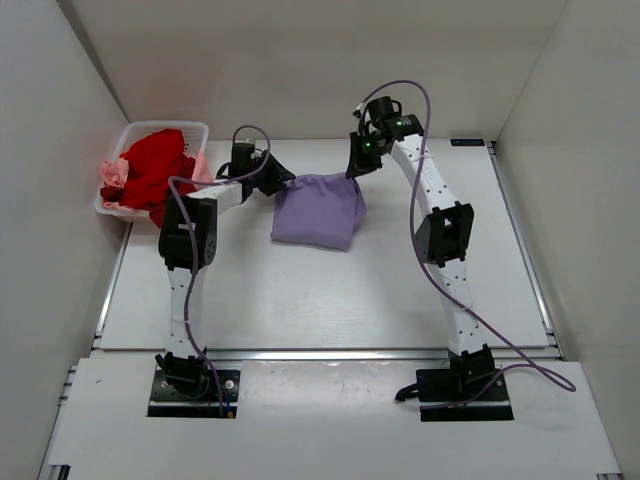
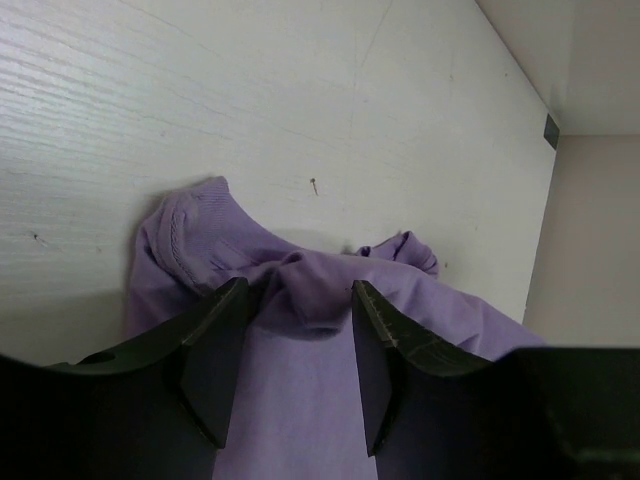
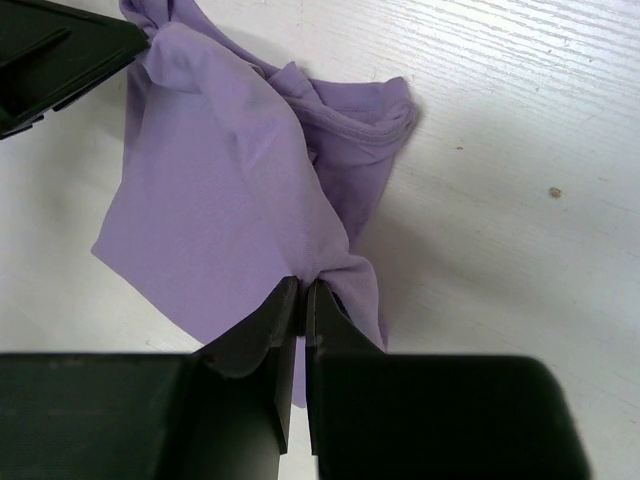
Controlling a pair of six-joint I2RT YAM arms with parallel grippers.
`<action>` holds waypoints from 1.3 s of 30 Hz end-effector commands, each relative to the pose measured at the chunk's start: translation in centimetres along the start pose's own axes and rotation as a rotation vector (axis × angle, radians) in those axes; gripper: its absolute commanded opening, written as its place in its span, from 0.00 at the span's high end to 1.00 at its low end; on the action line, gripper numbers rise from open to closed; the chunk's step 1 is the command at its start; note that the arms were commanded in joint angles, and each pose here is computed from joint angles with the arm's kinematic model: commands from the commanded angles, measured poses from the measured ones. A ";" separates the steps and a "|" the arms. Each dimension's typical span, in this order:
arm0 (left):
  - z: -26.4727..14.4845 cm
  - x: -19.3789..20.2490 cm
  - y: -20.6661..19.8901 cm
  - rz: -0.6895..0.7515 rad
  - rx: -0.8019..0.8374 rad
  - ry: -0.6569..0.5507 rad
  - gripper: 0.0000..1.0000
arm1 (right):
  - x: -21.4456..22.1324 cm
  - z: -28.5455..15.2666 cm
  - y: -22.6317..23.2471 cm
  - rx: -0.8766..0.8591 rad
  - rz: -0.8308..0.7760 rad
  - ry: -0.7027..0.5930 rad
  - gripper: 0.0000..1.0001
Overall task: Fold and stack the t-shirts
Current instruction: Smooth out wrinkles on the folded tshirt
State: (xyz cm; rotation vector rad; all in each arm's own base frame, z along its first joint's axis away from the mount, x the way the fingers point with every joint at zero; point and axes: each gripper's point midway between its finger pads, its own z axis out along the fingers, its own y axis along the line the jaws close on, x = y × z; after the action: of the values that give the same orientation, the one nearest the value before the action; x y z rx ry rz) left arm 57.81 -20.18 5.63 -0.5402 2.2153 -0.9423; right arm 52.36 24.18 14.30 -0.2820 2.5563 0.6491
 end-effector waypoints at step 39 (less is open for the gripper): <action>-1.8 -0.9 -1.4 0.039 -0.033 -0.015 0.45 | 0.2 -0.8 1.0 -0.013 -0.022 0.004 1.00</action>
State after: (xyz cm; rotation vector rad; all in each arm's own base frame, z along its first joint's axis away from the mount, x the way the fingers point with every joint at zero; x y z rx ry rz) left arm 56.01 -19.92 4.10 -0.5668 2.3068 -0.8902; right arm 51.97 24.53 13.93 -0.2905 2.5707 0.6549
